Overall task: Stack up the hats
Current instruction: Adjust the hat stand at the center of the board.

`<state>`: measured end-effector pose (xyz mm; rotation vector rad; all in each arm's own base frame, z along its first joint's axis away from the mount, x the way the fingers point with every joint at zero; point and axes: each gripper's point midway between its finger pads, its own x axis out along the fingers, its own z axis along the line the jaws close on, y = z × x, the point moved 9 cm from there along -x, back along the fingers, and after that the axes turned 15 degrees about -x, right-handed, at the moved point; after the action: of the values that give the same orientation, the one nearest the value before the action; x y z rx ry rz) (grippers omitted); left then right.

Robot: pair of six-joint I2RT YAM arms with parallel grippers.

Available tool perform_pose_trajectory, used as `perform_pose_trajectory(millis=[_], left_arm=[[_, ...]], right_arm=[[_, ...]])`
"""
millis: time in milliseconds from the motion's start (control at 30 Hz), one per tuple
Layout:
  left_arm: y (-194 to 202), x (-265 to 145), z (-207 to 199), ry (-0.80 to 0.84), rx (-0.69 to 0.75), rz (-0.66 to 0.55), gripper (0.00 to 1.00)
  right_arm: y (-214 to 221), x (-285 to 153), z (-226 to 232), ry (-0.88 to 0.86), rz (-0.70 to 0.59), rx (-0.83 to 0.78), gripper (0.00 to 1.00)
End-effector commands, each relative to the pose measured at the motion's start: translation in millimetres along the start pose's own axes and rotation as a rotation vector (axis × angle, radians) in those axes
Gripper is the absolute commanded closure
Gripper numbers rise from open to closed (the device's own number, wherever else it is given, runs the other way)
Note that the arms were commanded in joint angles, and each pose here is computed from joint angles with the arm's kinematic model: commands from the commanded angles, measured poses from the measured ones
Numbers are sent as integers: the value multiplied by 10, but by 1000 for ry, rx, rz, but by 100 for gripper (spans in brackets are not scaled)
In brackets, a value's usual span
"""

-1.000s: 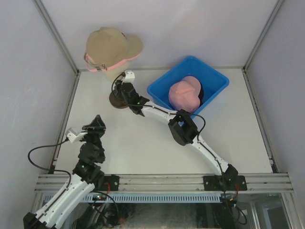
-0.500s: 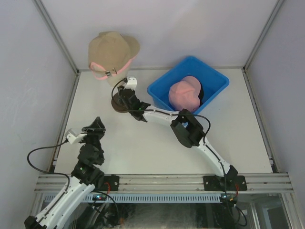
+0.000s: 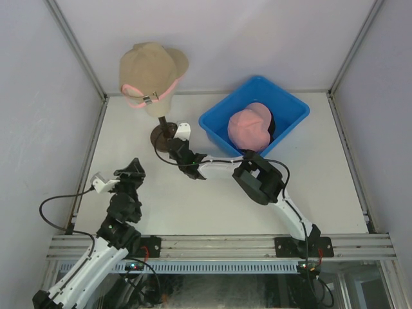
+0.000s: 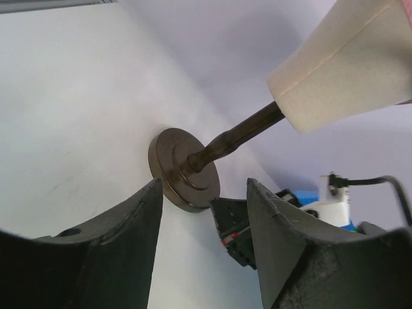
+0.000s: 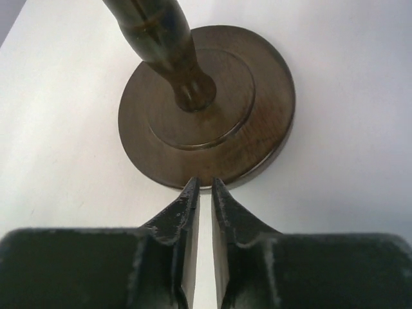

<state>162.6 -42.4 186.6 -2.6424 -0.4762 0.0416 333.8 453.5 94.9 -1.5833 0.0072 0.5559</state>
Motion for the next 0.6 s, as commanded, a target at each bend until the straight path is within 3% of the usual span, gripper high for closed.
perform_pose_trajectory(millis=[0, 133, 433, 567], left_arm=[[-20, 76, -229, 42, -24, 6, 39], [57, 276, -286, 6, -9, 52, 36], [51, 973, -380, -36, -145, 112, 37], [67, 1356, -395, -56, -210, 169, 39]], right_arm=[[-660, -242, -115, -38, -128, 151, 83], [-771, -250, -310, -106, -109, 188, 74], [-1029, -57, -482, -261, -63, 233, 69], [-1098, 82, -451, -251, -53, 231, 69]])
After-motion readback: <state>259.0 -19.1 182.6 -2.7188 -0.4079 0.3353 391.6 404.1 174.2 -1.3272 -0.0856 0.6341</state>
